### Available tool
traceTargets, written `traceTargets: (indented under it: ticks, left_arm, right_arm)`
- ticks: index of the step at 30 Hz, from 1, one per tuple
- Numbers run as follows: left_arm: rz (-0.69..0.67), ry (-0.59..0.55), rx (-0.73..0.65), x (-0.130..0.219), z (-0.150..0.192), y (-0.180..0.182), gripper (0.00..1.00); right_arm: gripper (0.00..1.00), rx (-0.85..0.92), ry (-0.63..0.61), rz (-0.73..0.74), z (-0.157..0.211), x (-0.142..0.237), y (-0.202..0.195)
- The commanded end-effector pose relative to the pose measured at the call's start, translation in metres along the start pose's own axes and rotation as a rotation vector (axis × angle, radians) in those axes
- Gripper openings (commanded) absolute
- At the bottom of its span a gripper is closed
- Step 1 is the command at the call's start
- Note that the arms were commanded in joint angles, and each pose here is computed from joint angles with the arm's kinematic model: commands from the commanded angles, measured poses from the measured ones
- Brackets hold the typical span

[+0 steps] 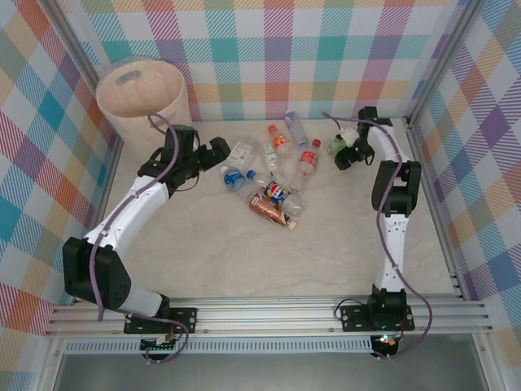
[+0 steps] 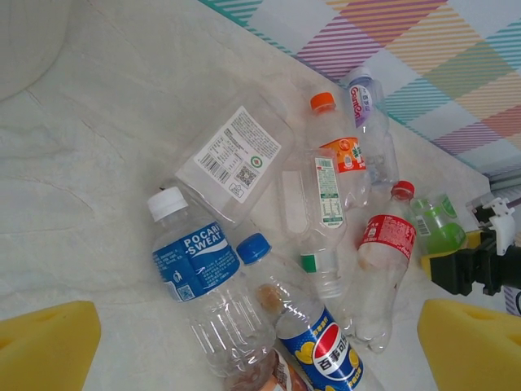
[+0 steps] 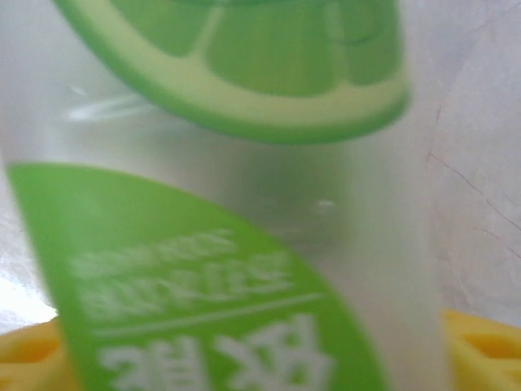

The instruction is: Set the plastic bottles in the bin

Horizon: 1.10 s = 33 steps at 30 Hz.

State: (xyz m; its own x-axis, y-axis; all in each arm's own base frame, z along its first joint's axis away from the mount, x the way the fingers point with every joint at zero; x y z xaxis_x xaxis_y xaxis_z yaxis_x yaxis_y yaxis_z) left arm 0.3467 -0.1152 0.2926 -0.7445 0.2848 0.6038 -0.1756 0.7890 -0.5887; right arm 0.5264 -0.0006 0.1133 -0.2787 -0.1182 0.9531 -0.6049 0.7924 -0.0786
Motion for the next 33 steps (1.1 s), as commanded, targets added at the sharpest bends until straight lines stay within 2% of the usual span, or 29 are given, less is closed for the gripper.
traceTargets:
  ticks: [1, 8, 16, 24, 28, 31, 33]
  left_arm:
    - [-0.01, 0.025, -0.005, -0.005, 0.003, 0.001, 1.0]
    - [0.001, 0.014, -0.014, 0.003, 0.003, 0.001, 1.0]
    - [0.02, 0.019, -0.034, 0.006, 0.005, 0.002, 1.0]
    - [0.105, 0.063, -0.055, 0.005, 0.007, -0.007, 1.0]
    - [0.15, 0.1, -0.067, 0.002, 0.009, -0.012, 1.0]
    - [0.199, 0.129, -0.074, 0.0, 0.01, -0.017, 1.0]
    - [0.237, 0.155, -0.074, -0.003, 0.012, -0.021, 1.0]
  right_arm:
    - [0.63, -0.031, -0.032, -0.01, -0.001, 0.012, -0.001]
    - [0.46, -0.134, -0.113, 0.085, -0.008, 0.051, -0.003]
    - [0.37, -0.311, -0.317, 0.146, 0.005, 0.115, 0.021]
    - [0.34, -0.453, -0.539, -0.004, 0.017, 0.151, 0.075]
    - [0.33, -0.49, -0.644, -0.159, 0.02, 0.161, 0.108]
    - [0.33, -0.449, -0.658, -0.267, 0.02, 0.161, 0.139]
    - [0.33, -0.413, -0.644, -0.278, 0.019, 0.16, 0.158]
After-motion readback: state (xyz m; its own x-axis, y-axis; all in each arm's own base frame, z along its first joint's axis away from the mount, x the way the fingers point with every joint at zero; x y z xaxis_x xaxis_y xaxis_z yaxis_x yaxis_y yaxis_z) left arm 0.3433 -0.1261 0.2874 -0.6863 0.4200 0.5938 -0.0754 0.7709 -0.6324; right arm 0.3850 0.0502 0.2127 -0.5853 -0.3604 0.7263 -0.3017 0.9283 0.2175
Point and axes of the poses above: each hand's point on the last joint's axis, 136 mm out from that joint toward the fingers, its own x axis back along the fingers, its own y axis along the line the jaws close on, z = x × y, the point moved 9 cm from there along x, back along the fingers, and after that the axes turned 5 degrees about x, right-handed, at the moved point
